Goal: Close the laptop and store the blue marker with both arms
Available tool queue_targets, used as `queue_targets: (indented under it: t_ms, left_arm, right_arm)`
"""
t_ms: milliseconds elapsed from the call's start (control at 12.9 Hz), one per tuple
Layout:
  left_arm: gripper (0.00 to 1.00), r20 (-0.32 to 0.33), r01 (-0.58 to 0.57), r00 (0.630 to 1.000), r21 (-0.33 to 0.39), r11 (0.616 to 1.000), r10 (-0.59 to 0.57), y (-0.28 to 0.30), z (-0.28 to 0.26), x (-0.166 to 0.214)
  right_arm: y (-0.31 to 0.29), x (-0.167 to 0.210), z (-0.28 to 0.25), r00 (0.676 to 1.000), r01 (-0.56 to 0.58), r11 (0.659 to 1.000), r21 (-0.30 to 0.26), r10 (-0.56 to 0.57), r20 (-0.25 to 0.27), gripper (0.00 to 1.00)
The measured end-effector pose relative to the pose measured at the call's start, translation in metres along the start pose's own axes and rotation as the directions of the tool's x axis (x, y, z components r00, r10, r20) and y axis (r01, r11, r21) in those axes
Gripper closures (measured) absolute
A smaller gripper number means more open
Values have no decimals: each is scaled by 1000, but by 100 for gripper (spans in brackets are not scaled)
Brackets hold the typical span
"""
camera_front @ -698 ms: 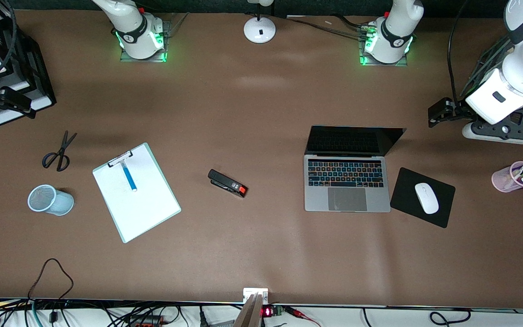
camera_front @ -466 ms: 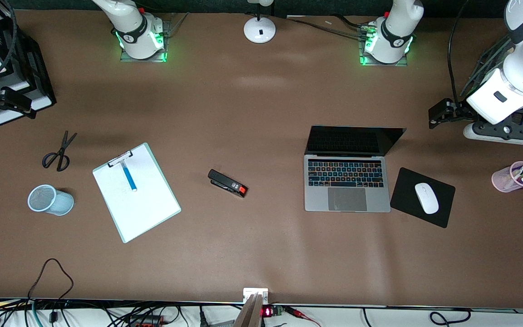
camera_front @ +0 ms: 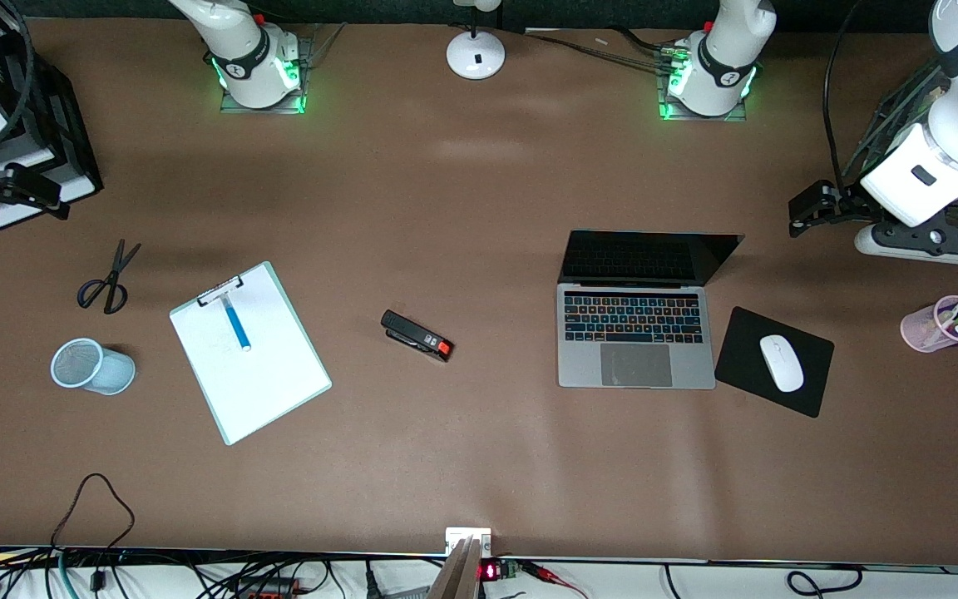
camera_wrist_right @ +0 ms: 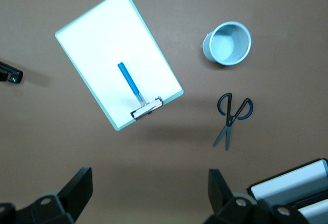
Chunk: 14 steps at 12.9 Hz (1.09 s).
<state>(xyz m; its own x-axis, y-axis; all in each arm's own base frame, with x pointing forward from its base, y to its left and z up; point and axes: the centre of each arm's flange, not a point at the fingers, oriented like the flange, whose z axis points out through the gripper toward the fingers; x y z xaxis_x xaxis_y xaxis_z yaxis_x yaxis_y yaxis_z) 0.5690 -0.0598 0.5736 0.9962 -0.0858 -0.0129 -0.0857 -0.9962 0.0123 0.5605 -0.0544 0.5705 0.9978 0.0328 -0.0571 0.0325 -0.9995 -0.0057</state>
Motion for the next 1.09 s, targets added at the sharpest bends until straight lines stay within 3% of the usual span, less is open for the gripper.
queue_targets:
  t_ms: [310,543,698,853,931,1086]
  left_arm:
    - [0,19,-2,1000,-1,1000,2,2,6,2]
    - [0,93,-15,996,-1,1000,15,9,22,1]
    - [0,129,-18,992,-1,1000,18,11,35,3]
    - [1,144,-26,989,-4,1000,26,14,44,7]
    - [6,151,-42,988,-5,999,42,24,47,7]
    - [30,182,-64,981,-10,998,65,49,56,6]
  right_arm:
    - [-3,19,46,980,174,984,28,-176,87,0]
    - [-3,32,82,957,249,966,64,-255,138,0]
    - [-11,40,101,947,275,957,96,-286,142,0]
    - [-28,53,131,943,312,947,81,-318,94,0]
    - [-39,57,150,936,339,938,71,-344,73,0]
    - [-59,60,187,914,398,915,62,-401,55,1]
